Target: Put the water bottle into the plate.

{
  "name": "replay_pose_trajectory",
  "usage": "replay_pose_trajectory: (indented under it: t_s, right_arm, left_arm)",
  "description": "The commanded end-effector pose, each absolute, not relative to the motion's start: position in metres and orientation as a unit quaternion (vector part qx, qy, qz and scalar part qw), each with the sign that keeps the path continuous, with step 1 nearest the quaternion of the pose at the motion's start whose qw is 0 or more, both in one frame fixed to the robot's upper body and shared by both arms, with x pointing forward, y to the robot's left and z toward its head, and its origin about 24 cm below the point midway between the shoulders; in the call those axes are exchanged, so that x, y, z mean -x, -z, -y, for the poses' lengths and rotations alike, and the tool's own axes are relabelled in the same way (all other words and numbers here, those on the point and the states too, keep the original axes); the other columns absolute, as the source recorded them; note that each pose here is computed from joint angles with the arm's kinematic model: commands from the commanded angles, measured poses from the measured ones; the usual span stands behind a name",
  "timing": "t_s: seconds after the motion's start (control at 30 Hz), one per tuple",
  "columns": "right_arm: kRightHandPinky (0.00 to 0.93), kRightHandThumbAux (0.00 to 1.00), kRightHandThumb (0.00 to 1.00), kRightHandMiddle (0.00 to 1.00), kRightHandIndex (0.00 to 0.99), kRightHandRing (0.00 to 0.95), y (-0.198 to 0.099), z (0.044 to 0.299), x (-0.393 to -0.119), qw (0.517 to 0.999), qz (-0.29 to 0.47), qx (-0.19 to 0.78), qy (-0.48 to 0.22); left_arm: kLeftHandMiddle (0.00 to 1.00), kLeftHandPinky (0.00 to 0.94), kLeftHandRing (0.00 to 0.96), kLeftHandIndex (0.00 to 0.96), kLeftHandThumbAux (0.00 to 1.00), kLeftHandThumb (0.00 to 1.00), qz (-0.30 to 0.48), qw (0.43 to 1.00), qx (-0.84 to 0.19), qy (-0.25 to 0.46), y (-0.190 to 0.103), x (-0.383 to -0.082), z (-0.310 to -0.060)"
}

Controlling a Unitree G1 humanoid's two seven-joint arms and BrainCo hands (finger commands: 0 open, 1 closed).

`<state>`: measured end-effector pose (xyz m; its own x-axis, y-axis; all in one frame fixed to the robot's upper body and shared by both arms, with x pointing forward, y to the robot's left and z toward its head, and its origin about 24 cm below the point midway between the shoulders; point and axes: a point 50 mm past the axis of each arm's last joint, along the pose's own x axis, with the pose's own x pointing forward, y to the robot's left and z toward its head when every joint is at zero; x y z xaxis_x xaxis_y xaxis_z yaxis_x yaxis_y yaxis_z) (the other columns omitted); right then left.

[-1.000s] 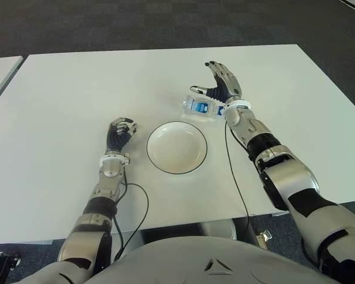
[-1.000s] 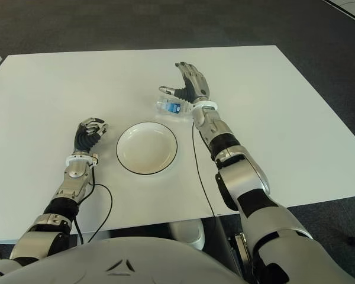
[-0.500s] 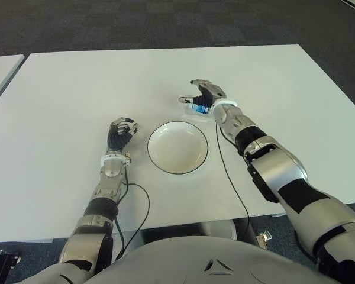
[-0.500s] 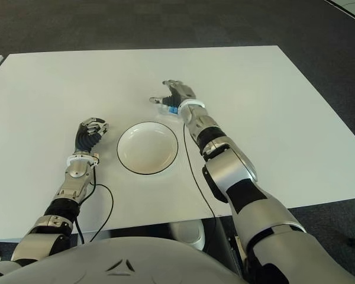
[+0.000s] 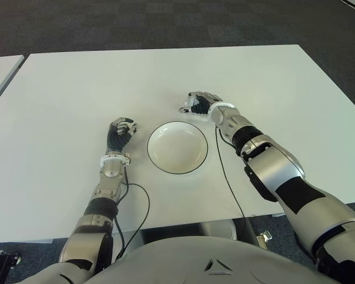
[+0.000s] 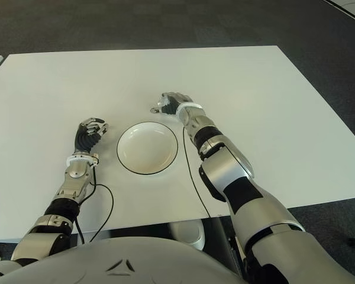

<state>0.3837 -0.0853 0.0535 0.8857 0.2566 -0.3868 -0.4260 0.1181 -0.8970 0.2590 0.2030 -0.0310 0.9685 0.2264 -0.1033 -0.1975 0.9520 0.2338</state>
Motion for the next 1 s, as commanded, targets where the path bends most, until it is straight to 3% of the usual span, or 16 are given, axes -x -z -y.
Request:
replay_pose_trajectory:
  t_s: [0.03,0.2,0.4,0.5,1.0]
  right_arm:
    - [0.000,0.254,0.594,0.000,0.000,0.000,-0.0469,0.0872,-0.3813,0.732,-0.108,0.624,-0.251]
    - [0.018,0.298,0.574,0.000,0.000,0.000,-0.0458,0.0883,-0.3807,0.723,-0.134,0.619,-0.276]
    - [0.128,0.388,0.540,0.000,0.000,0.004,-0.0457,0.0890,-0.3804,0.725,-0.141,0.609,-0.288]
    - [0.196,0.442,0.524,0.021,0.000,0.052,-0.0459,0.0887,-0.3803,0.728,-0.143,0.604,-0.290]
    - [0.311,0.615,0.477,0.176,0.125,0.203,-0.0492,0.0897,-0.3819,0.768,-0.132,0.564,-0.274]
  left_arm:
    - [0.774,0.770,0.773,0.439,0.716,0.710,-0.111,0.981,-0.114,-0.109,0.0490,-0.2465,-0.2065]
    - [0.773,0.770,0.773,0.439,0.716,0.709,-0.109,0.981,-0.116,-0.110,0.0500,-0.2466,-0.2081]
    - [0.772,0.763,0.771,0.439,0.716,0.709,-0.108,0.981,-0.116,-0.110,0.0509,-0.2463,-0.2100]
    - [0.769,0.755,0.768,0.439,0.716,0.708,-0.106,0.981,-0.116,-0.111,0.0513,-0.2463,-0.2108]
    - [0.756,0.735,0.749,0.439,0.717,0.707,-0.096,0.981,-0.120,-0.114,0.0511,-0.2461,-0.2140]
